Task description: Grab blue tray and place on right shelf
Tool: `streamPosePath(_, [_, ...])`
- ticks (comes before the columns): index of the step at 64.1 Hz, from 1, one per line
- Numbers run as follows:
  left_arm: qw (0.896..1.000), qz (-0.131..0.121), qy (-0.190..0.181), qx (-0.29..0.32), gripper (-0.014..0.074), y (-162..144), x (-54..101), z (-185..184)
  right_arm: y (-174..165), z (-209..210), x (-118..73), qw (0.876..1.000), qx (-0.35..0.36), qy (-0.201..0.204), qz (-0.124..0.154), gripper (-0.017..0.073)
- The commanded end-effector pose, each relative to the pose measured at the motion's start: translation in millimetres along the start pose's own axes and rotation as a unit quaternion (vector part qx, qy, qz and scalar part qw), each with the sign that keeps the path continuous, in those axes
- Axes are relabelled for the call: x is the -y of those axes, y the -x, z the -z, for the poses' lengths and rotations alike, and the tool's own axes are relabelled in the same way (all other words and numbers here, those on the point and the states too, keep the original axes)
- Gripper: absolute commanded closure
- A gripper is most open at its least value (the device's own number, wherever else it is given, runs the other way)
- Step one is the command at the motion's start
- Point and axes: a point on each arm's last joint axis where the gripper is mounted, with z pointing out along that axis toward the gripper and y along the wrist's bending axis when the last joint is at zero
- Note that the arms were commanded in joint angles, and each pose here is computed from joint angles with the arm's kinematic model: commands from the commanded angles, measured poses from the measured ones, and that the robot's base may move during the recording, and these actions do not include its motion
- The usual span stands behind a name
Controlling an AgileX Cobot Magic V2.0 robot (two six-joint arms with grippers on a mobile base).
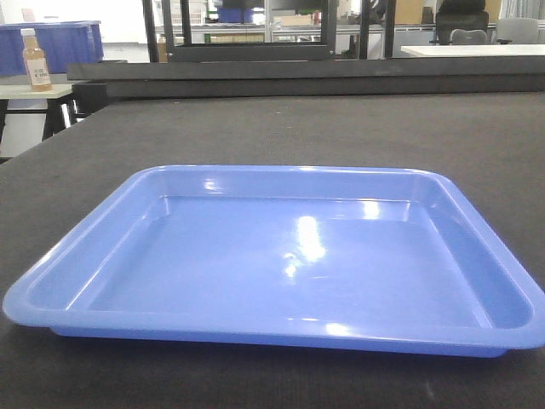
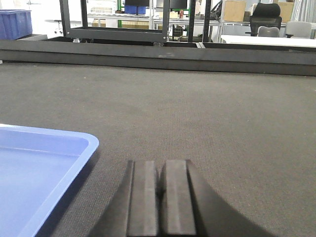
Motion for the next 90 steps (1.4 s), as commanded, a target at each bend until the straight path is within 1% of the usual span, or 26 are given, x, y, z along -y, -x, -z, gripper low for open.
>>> streamPosePath(1, [0.999,0.002,0.001,0.038,0.0643,-0.4,-0.2,0.3,16.8,3.2,-0.5,0.998,0.066,0.001,0.001,0.0517])
streamPosePath(59, [0.999,0.002,0.001,0.038,0.0643,-0.4,-0.2,0.3,17.6,3.3,-0.6,0.998,0.070,0.001,0.001,0.0517])
streamPosePath(63, [0.999,0.002,0.001,0.039,0.0643,-0.3,-0.2,0.3,19.7,3.6,-0.7,0.997,0.081,0.002,0.001,0.0517])
streamPosePath(67, [0.999,0.002,0.000,0.050,0.0643,1.8,-0.2,0.5,27.2,5.2,-1.1,0.992,0.123,0.004,0.001,0.0517])
streamPosePath(70, [0.997,0.002,0.000,0.072,0.0643,6.8,-0.1,1.1,35.8,7.6,-1.6,0.986,0.166,0.007,0.001,0.0517])
streamPosePath(73, [0.995,0.002,-0.001,0.101,0.0643,14.7,0.2,2.4,47.4,11.5,-2.1,0.977,0.214,0.009,0.001,0.0517])
streamPosePath(77, [0.991,-0.004,-0.002,0.134,0.0643,28.3,0.7,5.1,60.5,15.4,-2.7,0.970,0.242,0.010,0.001,0.0517])
streamPosePath(82, [0.987,-0.004,-0.003,0.160,0.0643,48.2,1.2,9.1,77.4,20.0,-3.3,0.968,0.252,0.011,0.001,0.0517])
streamPosePath(85, [0.983,-0.004,-0.004,0.183,0.0643,66.2,1.7,13.5,96.1,26.3,-4.0,0.966,0.260,0.010,0.001,0.0517])
streamPosePath(90, [0.981,-0.004,-0.004,0.194,0.0643,85.4,2.2,17.3,116.8,33.5,-4.7,0.967,0.253,0.009,0.001,0.0517])
